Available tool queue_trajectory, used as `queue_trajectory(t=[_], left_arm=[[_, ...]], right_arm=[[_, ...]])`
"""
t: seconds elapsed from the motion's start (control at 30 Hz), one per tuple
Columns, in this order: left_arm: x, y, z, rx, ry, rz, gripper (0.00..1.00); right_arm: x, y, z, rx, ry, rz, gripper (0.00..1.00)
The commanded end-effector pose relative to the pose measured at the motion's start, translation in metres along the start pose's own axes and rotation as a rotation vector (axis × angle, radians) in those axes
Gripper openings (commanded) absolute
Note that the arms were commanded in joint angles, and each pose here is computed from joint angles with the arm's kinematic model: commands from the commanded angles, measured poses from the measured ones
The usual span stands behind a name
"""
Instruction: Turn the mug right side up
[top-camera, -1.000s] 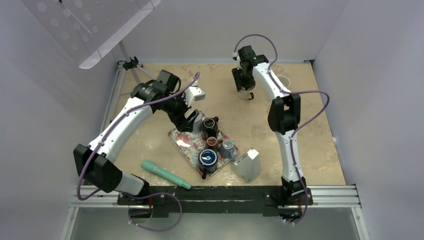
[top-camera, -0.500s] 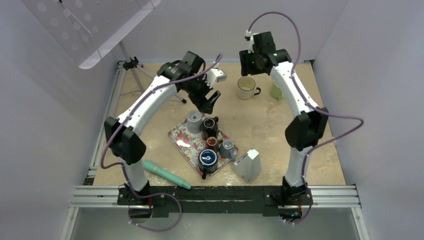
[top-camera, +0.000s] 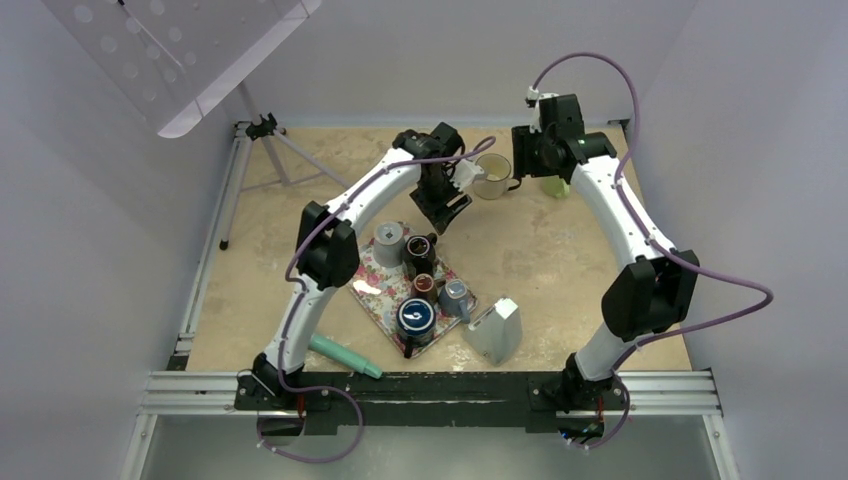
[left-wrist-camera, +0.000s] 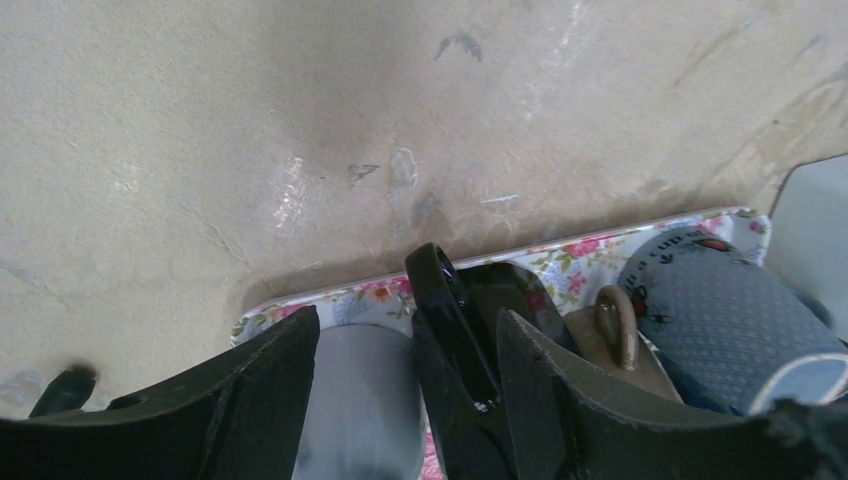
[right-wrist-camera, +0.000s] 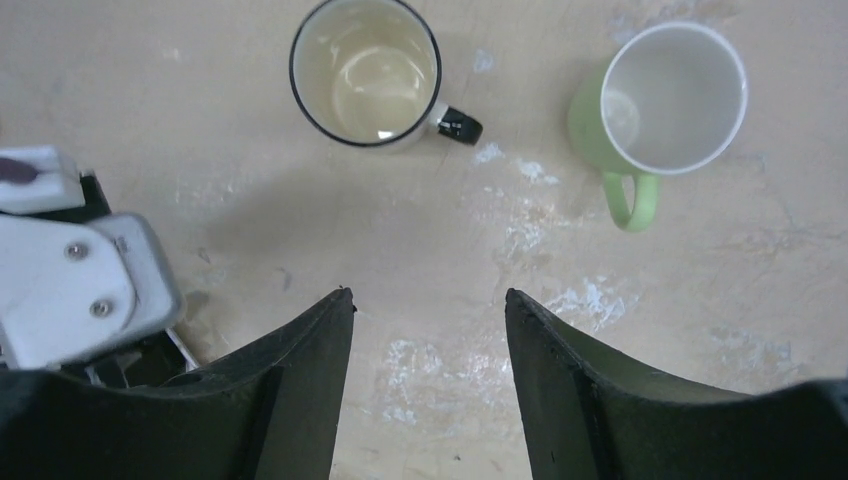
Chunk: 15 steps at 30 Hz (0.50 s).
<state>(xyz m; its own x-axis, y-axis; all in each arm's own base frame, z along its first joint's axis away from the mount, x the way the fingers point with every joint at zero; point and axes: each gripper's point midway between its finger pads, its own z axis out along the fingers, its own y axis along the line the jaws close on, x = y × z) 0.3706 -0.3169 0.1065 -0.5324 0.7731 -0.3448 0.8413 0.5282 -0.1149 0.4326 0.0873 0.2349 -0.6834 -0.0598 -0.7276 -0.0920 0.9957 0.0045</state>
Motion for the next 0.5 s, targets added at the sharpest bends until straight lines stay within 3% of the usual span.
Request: queue_trajectory(t=[0.0, 0.37, 0.47], left_arm=[[0.002, 0.007, 0.001, -0.018, 0.025, 0.016, 0.66], [0.028, -0.008, 0.036, 0.095, 0.130, 0.022, 0.55], [0.034, -0.012, 0.040, 0.095, 0.159, 0.004, 0.48]], right_arm=[[-0.004, -0.002, -0.008, 0.012, -0.045, 0.008, 0.60], [-0.001, -0.001, -0.004, 0.005, -0.037, 0.004, 0.60], [-0.002, 0.000, -0.003, 0.003, -0.039, 0.007, 0.60]])
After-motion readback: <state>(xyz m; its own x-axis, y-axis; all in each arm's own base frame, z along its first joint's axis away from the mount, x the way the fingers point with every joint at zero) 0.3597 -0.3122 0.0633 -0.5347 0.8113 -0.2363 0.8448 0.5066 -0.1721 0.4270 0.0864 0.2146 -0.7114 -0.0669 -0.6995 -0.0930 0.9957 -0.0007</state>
